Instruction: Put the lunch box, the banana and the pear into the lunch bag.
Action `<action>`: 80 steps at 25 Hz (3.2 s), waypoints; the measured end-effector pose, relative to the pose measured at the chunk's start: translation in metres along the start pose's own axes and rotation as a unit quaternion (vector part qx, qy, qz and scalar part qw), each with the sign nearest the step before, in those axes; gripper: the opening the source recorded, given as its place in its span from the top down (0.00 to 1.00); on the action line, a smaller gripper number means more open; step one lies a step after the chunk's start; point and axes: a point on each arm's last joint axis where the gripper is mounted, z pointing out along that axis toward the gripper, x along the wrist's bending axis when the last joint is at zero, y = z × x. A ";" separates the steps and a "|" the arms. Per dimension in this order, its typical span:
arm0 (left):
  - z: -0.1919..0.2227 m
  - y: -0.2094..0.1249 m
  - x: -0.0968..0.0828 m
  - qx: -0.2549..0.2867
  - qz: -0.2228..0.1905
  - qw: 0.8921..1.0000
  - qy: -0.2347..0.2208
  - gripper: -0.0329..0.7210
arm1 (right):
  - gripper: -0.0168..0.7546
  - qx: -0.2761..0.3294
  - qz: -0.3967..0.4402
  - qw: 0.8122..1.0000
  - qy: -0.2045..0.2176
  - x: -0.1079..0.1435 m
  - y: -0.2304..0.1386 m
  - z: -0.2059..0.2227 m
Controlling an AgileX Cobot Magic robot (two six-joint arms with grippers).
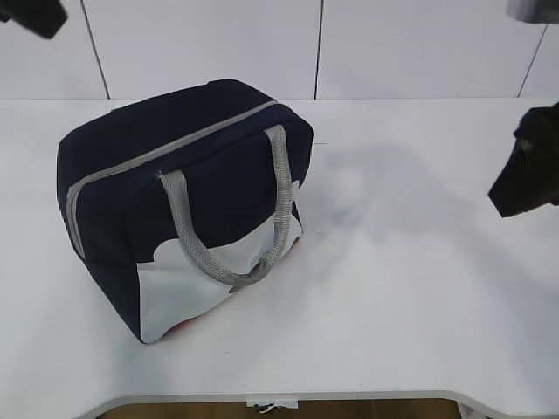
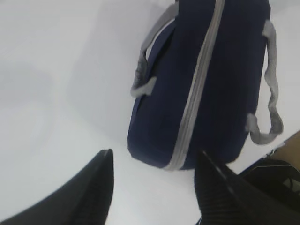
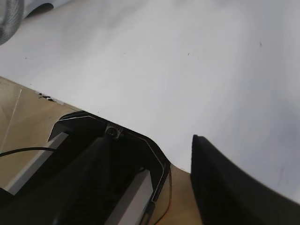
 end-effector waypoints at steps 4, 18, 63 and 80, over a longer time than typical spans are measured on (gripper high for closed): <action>-0.027 -0.043 -0.007 -0.004 0.002 1.000 0.004 0.41 | 0.42 -0.039 -0.019 0.999 -0.002 0.005 -0.020 -0.025; -0.104 -0.175 -0.034 -0.113 0.004 0.994 0.004 0.43 | 0.42 -0.216 -0.052 0.975 -0.013 0.022 -0.114 -0.110; -0.044 -0.313 -0.056 -0.226 -0.006 0.974 -0.002 0.48 | 0.42 -0.325 -0.065 0.943 -0.027 0.015 -0.258 -0.017; -0.042 -0.308 -0.060 -0.221 -0.117 0.963 0.105 0.48 | 0.42 -0.330 0.008 0.940 -0.091 0.016 -0.255 -0.015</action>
